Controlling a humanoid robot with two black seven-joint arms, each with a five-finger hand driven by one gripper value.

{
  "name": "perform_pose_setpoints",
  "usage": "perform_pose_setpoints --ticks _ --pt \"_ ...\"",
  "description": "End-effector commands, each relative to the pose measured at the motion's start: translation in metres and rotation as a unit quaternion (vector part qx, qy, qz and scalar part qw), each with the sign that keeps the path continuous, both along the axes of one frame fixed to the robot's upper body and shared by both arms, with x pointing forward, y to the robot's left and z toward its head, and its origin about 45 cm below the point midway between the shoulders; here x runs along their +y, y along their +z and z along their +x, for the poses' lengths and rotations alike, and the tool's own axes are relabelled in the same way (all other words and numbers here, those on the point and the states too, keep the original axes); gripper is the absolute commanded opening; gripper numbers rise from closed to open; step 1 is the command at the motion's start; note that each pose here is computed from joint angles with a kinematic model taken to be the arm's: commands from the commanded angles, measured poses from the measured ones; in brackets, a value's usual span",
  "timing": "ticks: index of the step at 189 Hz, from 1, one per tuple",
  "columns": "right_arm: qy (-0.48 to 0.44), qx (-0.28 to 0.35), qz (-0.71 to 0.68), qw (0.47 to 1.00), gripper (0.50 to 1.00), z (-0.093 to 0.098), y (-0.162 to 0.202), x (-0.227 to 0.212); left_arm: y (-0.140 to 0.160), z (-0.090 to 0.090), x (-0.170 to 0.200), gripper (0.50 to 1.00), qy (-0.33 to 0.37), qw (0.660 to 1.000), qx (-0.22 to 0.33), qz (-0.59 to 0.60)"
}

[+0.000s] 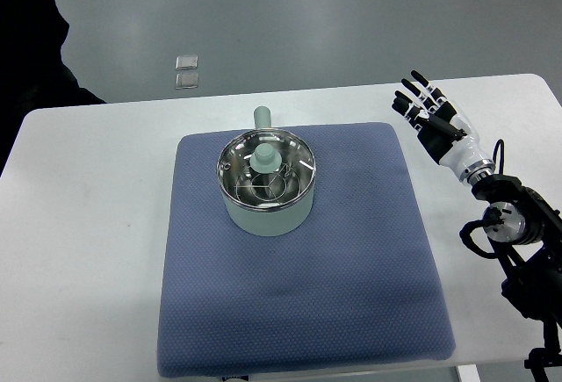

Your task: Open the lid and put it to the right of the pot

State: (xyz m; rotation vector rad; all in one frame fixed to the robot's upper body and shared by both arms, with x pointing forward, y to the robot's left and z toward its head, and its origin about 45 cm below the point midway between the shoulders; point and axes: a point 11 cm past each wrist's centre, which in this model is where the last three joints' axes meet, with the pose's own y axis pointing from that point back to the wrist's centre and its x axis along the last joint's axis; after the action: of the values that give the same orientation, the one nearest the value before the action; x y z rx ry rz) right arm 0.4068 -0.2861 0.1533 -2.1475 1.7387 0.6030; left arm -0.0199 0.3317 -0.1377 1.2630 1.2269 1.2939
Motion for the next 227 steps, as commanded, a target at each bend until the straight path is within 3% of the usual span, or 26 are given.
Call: perform_pose_setpoints --ticks 1,227 --pt "0.0 0.001 0.0 1.0 0.926 0.0001 -0.0001 0.0 0.0001 -0.001 0.0015 1.0 0.0 1.0 0.001 0.002" --pt "-0.002 -0.004 -0.007 1.0 0.926 0.0021 0.0043 -0.0063 0.0001 0.0006 0.0017 1.0 0.001 1.0 -0.002 0.003"
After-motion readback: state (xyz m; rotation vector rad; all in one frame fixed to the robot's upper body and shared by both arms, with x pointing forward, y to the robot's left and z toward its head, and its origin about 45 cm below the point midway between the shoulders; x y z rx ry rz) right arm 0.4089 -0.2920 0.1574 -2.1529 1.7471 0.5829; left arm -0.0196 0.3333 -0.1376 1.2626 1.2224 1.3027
